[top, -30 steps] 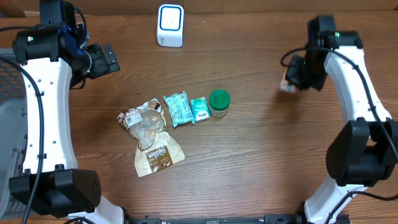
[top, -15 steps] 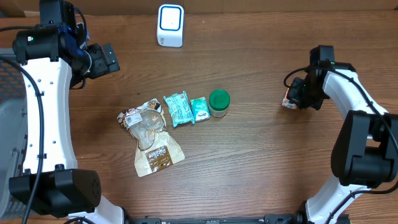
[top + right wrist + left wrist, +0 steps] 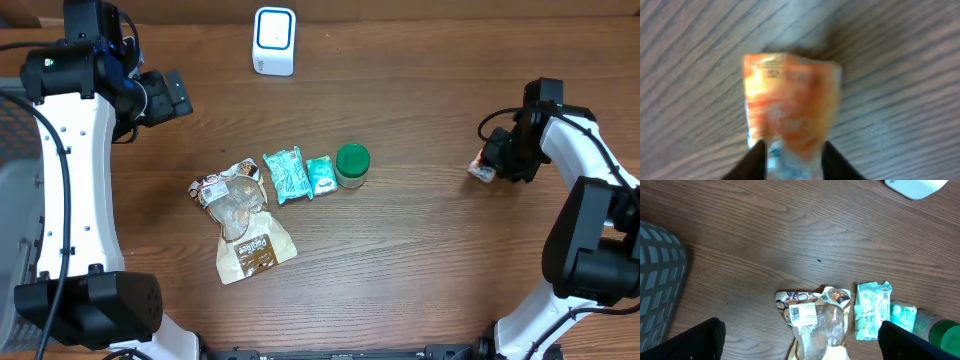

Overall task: Scan the item barcode
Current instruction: 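Carry the orange pack right and set it down, open right gripper, then reach the right gripper to the small teal tissue pack and grasp it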

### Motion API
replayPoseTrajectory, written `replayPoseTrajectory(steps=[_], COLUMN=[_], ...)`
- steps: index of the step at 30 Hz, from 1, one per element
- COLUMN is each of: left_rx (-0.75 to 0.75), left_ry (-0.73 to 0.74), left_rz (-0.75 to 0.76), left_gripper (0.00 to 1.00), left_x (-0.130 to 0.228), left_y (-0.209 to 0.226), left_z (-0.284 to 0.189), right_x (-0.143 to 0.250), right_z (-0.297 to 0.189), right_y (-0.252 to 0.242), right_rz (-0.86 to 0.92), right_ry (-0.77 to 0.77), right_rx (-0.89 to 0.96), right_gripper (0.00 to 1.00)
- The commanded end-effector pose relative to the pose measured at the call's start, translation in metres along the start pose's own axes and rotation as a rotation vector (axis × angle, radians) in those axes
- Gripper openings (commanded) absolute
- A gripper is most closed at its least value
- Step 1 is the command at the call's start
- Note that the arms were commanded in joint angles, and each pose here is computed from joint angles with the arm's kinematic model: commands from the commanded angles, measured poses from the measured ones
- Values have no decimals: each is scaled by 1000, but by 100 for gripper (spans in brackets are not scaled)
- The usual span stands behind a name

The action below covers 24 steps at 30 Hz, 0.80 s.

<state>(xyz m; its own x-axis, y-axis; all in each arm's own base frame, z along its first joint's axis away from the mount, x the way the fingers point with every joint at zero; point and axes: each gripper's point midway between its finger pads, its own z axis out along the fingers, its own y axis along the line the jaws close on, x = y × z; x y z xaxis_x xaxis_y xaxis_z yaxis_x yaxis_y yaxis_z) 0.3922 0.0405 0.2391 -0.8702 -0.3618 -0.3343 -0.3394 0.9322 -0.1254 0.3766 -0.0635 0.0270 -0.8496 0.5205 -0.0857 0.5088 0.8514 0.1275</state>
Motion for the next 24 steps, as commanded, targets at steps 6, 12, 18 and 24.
replayPoseTrajectory(steps=[6,12,18,24], left_rx=[13,13,13,13], left_ry=[-19,-19,-19,-19], left_rz=[3,3,3,3], left_gripper=[100,100,100,100], left_x=[-2,-2,-2,-2], left_y=[-3,-3,-3,-3], left_z=[-7,-7,-7,-7], right_x=[-13,-14,23,75], right_z=[-38,-99,-123,-121], right_y=[19,81,172,255], right_rz=[-29,-195,-396,-608], right_ry=[-4,-12,-14,-58], right_rx=[-55,-185,-338,-402], right_gripper=[64,61,61,59])
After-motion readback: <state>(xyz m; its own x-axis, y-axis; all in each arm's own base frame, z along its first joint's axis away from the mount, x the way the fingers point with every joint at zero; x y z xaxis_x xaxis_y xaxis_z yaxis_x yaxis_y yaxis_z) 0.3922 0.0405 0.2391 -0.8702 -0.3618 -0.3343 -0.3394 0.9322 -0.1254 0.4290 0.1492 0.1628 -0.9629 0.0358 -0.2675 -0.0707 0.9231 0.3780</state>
